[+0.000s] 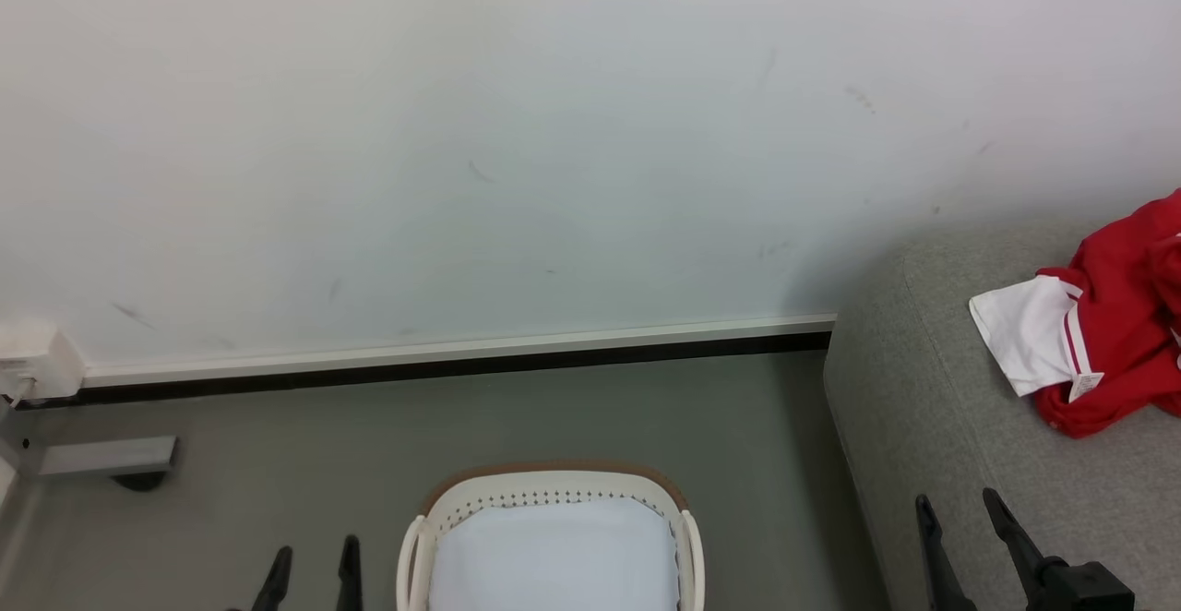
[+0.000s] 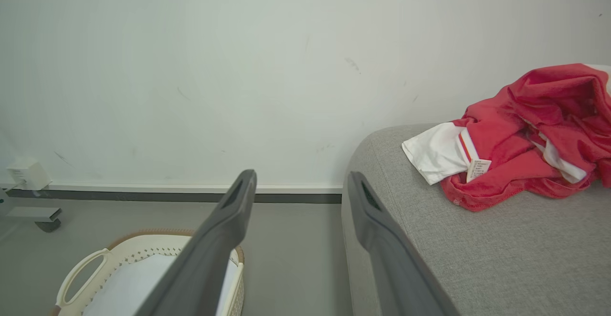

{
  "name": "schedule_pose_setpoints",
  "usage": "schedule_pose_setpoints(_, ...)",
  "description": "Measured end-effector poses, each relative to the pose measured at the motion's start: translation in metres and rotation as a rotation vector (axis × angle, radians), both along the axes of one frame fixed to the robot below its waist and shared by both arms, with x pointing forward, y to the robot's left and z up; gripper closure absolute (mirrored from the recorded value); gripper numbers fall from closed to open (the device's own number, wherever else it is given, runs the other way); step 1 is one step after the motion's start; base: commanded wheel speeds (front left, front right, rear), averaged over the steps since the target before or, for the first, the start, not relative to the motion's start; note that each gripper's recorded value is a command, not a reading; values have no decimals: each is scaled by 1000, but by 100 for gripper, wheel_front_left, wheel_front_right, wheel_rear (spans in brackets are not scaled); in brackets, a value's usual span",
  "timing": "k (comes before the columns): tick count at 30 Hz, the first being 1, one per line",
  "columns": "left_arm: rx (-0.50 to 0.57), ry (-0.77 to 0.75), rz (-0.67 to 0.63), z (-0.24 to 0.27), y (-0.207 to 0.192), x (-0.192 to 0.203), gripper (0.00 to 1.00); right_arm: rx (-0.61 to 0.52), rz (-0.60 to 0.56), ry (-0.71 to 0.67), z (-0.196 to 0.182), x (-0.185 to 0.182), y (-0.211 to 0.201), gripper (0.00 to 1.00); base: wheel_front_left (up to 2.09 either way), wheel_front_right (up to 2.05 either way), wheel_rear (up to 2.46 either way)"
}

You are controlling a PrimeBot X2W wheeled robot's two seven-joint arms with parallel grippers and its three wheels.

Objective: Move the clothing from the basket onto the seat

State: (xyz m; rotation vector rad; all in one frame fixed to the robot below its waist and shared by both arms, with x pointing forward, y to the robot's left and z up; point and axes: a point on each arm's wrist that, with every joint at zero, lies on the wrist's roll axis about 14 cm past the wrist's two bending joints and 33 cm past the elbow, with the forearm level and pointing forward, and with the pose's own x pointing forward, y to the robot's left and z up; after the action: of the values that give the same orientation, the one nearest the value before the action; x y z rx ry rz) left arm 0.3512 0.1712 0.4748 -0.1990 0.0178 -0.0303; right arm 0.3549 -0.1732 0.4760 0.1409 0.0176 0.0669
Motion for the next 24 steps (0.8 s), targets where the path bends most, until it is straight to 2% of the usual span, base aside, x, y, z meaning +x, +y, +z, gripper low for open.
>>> schedule_pose_setpoints(19, 14, 13, -22, -5, -3, 2, 0, 8, -4, 9, -3, -2, -1, 0, 0, 0, 0)
schedule_pose_setpoints(20, 18, 15, -22, -6, -3, 2, 100, 8, -4, 11, -3, -2, -1, 100, 0, 0, 0)
schedule_pose_setpoints(24, 9, 69, -22, -22, -5, -5, 100, 23, -7, 59, -18, -8, 1, 100, 0, 0, 0)
